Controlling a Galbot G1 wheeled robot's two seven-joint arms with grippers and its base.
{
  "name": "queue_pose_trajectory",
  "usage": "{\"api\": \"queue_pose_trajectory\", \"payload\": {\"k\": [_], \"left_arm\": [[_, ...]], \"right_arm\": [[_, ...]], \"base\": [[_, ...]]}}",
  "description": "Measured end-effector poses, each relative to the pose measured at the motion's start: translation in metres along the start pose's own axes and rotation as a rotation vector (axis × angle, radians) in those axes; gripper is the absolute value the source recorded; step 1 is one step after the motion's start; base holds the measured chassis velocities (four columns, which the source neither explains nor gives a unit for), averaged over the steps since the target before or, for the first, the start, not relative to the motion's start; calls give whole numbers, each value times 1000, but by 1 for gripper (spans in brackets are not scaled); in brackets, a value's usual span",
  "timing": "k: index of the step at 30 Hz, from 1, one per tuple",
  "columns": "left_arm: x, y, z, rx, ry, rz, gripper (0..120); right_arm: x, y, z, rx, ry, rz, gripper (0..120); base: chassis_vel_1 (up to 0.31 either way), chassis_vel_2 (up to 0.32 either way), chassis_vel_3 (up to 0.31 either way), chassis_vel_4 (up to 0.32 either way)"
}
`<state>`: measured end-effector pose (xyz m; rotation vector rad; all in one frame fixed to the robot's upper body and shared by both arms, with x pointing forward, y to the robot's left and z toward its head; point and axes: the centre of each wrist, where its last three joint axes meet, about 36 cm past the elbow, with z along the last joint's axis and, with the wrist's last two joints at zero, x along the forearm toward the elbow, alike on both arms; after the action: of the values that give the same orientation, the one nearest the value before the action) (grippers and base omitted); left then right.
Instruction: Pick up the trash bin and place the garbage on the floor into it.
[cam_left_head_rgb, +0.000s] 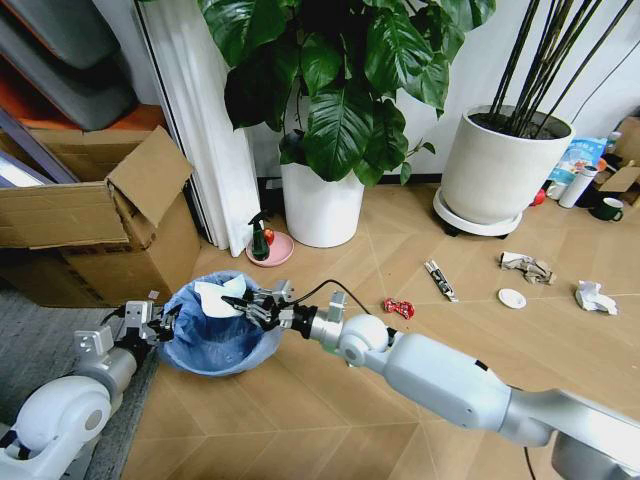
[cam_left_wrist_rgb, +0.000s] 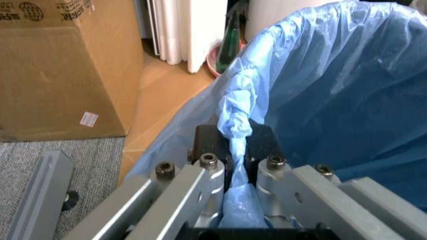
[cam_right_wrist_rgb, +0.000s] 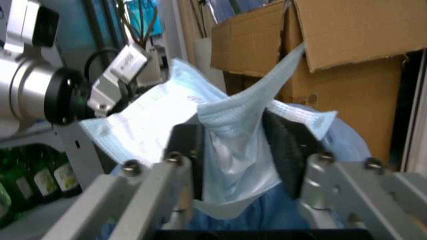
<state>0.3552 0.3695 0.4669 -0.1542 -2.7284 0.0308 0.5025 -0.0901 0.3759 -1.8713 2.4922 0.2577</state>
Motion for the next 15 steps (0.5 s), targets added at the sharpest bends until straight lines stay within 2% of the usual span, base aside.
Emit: {"api": "queue_pose_trajectory", "payload": {"k": [2, 3, 4, 5, 8, 10, 12, 15], "left_arm": [[0, 0, -1, 0, -1, 0, 1], [1, -1, -2, 2, -2, -2, 1], [1, -1, -2, 2, -2, -2, 1], [1, -1, -2, 5, -1, -4, 1], [1, -1, -1, 6, 0, -5, 1], [1, -1, -1, 10, 1, -8, 1], [1, -1, -1, 12, 1, -8, 1], [1, -1, -2, 18, 0, -12, 1]], "right_arm": [[4, -1, -2, 7, 9, -1, 39], [8, -2, -4, 14, 19, -4, 46], [10, -2, -5, 16, 22, -5, 46], [13, -2, -7, 21, 27, -9, 53], [15, -2, -9, 24, 29, -11, 61], [17, -1, -10, 23, 29, -12, 72], [18, -1, -11, 21, 30, -13, 76], [24, 1, -11, 18, 38, -20, 89]], "base": [[0, 0, 0, 0], [0, 0, 0, 0], [0, 0, 0, 0], [0, 0, 0, 0], [0, 0, 0, 0], [0, 0, 0, 0], [0, 0, 0, 0], [0, 0, 0, 0]]}}
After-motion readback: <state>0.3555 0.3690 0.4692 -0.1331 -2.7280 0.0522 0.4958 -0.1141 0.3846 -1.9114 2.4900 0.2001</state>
